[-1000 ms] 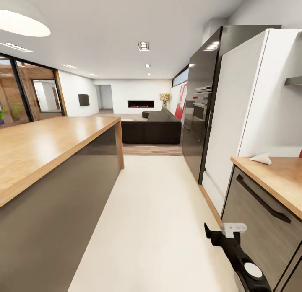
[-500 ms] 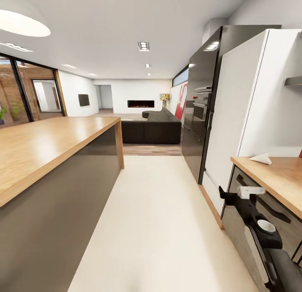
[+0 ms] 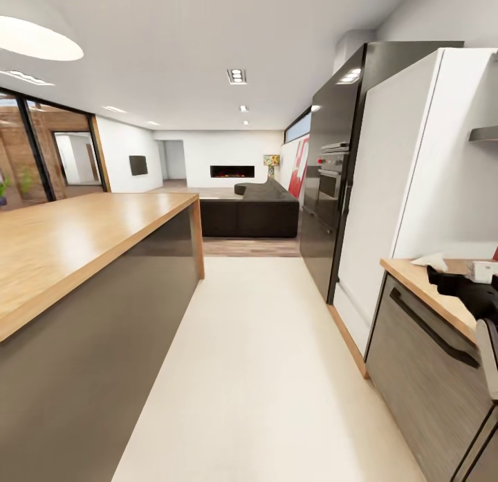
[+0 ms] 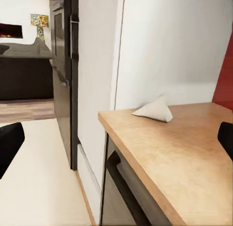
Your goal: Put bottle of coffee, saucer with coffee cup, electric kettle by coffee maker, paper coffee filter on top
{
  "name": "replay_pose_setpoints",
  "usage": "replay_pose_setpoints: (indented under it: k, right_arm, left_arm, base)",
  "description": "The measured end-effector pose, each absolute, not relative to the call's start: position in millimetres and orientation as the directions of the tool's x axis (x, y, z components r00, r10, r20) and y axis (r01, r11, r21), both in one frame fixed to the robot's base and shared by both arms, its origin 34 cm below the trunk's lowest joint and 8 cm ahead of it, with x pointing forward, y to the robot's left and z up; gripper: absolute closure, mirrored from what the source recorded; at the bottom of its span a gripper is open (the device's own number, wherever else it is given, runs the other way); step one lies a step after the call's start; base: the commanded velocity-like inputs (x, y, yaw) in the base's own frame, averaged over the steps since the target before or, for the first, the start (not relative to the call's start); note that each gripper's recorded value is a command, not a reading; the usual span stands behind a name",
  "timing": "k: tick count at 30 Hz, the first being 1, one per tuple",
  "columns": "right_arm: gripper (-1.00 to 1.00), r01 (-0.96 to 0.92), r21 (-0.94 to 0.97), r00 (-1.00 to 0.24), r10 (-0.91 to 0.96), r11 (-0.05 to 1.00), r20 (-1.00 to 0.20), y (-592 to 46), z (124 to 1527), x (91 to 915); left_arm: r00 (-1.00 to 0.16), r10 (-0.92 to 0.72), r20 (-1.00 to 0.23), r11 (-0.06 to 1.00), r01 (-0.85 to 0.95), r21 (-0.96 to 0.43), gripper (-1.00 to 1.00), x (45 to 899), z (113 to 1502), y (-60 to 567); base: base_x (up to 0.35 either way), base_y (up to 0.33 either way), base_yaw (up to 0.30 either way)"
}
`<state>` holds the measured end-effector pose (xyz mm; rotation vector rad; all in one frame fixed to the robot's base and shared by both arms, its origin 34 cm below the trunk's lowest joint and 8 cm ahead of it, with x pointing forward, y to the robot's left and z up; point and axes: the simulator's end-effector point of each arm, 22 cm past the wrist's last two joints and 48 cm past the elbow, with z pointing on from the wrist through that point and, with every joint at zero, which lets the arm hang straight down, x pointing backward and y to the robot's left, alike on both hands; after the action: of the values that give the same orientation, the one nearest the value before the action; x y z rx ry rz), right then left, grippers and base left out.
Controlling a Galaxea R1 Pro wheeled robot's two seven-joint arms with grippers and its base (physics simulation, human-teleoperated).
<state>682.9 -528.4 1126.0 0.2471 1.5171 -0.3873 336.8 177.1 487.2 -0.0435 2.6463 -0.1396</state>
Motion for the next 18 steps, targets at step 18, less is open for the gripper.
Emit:
replay_pose_setpoints:
  k: [18]
  right_arm:
    - [-1.00,0.287,-0.043,-0.021,-0.038,0.957,-0.999,-523,1106,688]
  left_arm:
    - [-0.873,-0.060,-0.484,0.993,-0.004,-0.116,-1.00,341,490,170]
  base:
    - [0.036,-0.033,0.000]
